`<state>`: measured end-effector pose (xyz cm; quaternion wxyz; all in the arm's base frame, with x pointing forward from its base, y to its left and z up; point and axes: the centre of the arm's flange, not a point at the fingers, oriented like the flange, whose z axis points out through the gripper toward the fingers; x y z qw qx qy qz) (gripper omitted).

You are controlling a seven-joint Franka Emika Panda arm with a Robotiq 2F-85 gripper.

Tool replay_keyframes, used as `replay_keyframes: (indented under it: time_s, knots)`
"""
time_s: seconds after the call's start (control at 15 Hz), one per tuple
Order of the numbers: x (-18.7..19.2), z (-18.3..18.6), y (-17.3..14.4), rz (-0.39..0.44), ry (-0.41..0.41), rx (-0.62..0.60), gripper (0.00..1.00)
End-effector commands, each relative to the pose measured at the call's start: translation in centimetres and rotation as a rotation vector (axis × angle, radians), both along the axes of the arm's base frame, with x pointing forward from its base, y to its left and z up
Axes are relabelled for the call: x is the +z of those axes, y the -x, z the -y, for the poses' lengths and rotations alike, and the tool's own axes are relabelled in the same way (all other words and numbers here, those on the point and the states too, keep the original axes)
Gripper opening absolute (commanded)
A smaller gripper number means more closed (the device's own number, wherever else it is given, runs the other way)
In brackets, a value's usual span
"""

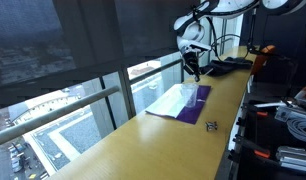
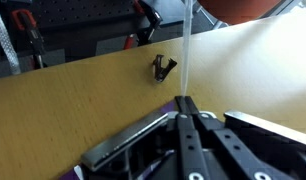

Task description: Place the straw in the cup

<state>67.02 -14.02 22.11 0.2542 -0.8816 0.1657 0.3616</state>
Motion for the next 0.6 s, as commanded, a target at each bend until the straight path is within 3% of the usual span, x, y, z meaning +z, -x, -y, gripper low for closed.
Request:
replay_keyframes:
  time_s: [0.0,0.13,0.53]
  knots:
    - [0.25,0.20,-1.74,-0.008,-0.007,-0.011,0.26]
    - [0.21,0.46,-1.91,-0.015,-0.004,-0.016,0.34]
    - [1.01,0.03,-2.27,-0.015,-0.005,-0.015,0.77]
